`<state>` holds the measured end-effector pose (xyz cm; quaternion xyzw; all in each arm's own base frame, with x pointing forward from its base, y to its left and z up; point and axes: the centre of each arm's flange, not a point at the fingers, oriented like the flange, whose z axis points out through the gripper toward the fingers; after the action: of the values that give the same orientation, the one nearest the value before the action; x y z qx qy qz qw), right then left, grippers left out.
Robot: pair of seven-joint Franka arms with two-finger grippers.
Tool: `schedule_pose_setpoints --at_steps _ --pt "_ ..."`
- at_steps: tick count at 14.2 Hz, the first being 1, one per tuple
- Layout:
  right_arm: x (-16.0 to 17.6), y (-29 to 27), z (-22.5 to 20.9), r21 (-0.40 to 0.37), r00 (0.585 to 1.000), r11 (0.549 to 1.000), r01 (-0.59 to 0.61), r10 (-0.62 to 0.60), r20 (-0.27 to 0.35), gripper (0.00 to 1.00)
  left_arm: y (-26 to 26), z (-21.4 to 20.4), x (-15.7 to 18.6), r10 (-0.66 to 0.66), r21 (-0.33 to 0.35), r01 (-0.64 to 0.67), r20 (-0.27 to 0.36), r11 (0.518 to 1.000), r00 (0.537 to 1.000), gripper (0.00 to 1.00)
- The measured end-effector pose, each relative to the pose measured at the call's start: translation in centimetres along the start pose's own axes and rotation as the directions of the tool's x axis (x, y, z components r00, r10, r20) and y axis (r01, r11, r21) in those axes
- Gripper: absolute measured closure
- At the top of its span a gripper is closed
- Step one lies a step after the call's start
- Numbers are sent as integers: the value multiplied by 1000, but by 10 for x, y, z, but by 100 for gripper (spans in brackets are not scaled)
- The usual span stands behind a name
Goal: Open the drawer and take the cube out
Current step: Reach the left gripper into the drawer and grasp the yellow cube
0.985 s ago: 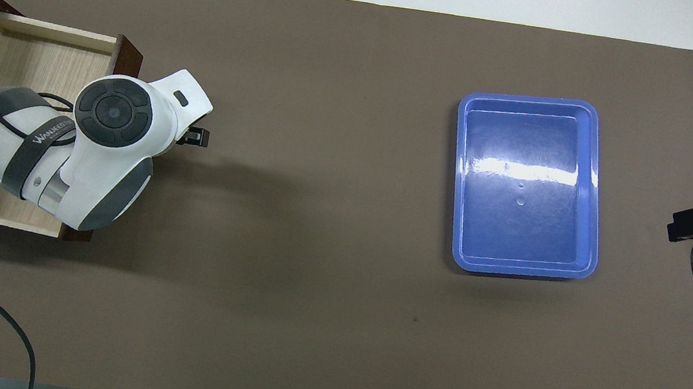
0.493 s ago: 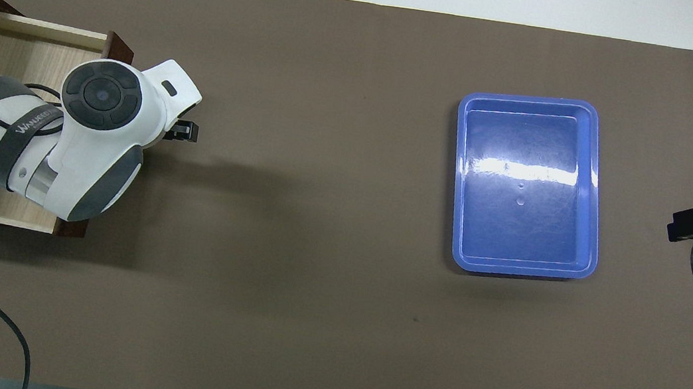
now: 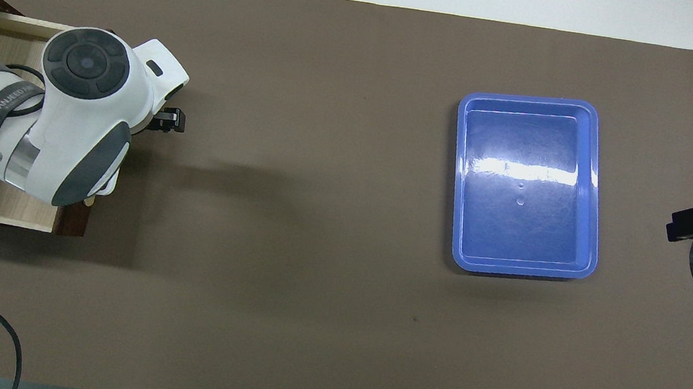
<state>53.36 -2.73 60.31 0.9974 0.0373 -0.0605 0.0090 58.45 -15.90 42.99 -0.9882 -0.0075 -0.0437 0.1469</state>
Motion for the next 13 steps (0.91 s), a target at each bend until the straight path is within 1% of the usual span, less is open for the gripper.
schedule_pose_setpoints --at_steps 2,4,5,6,7,8,10,11,13 --pt "0 -1 0 0 1000 1000 1 -1 0 0 -20 -39 12 -75 -32 76 38 997 996 0" --pt "0 -1 0 0 1000 1000 1 -1 0 0 -63 -65 24 -182 -65 186 64 980 981 0" --pt "0 -1 0 0 1000 1000 1 -1 -1 0 -94 -71 27 -246 -83 252 78 964 966 0" --pt "0 -1 0 0 1000 1000 1 -1 -1 0 -130 -72 27 -321 -94 330 100 939 942 0" --pt "0 -1 0 0 1000 1000 1 -1 -1 0 -161 -69 26 -413 -92 425 124 900 902 0" --pt "0 -1 0 0 1000 1000 1 -1 -1 0 -184 -63 23 -528 -78 542 145 837 837 0" --pt "0 -1 0 0 1000 1000 2 -2 -1 0 -200 -49 20 -721 -39 735 167 677 673 0" --pt "0 -1 0 0 1000 1000 2 -2 -1 0 -200 -40 19 -790 -29 805 173 593 588 0" --pt "0 -2 0 -1 1000 1000 3 -3 0 0 -192 -18 12 -890 -24 905 172 425 423 0"
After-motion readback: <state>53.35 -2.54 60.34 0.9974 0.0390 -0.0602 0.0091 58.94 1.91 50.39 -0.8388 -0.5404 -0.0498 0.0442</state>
